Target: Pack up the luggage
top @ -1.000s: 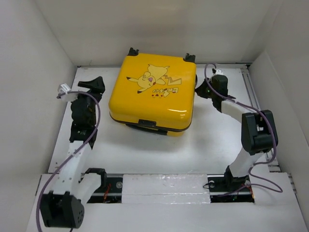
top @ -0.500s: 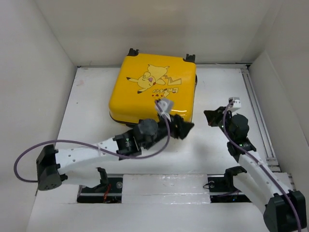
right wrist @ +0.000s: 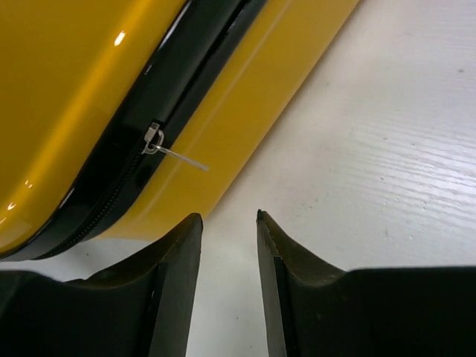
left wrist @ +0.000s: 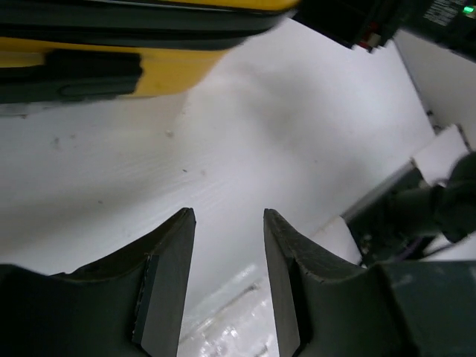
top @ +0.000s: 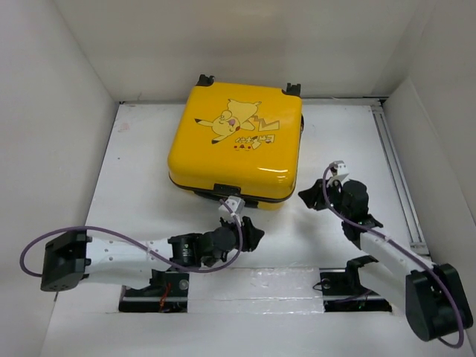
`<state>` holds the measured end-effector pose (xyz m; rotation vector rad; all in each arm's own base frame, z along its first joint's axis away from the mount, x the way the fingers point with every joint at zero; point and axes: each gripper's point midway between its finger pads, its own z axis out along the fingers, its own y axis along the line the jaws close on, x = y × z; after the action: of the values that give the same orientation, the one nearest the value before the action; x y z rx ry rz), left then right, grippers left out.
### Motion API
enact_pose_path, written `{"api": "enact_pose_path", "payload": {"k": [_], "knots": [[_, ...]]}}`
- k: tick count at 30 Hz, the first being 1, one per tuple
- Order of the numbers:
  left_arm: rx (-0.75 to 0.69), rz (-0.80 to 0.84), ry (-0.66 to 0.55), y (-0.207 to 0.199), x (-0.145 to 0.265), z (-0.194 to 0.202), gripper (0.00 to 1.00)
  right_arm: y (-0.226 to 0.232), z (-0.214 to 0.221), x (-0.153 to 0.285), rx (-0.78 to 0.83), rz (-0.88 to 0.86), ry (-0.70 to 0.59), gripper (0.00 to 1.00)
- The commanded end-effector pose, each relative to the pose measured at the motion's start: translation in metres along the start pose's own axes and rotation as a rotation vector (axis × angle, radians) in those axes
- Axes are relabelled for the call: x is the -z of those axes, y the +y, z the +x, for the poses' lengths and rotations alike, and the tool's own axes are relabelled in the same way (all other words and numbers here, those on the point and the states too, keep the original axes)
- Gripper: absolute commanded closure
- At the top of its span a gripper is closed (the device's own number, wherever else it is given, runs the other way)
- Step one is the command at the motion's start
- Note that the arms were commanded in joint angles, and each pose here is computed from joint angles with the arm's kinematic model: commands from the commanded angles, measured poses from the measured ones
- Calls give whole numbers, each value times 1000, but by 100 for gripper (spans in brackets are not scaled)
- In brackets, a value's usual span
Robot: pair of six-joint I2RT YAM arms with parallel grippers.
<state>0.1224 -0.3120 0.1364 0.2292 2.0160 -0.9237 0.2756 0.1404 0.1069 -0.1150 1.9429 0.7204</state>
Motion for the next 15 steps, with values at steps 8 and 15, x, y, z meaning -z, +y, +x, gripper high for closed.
{"api": "enact_pose_path", "payload": {"k": [8, 15], "knots": [[84, -208, -115, 63, -46, -24, 61, 33, -36, -28, 235, -142, -107, 42], [83, -229, -155, 74, -49, -40, 61, 64, -38, -34, 365, -293, -151, 41]]}}
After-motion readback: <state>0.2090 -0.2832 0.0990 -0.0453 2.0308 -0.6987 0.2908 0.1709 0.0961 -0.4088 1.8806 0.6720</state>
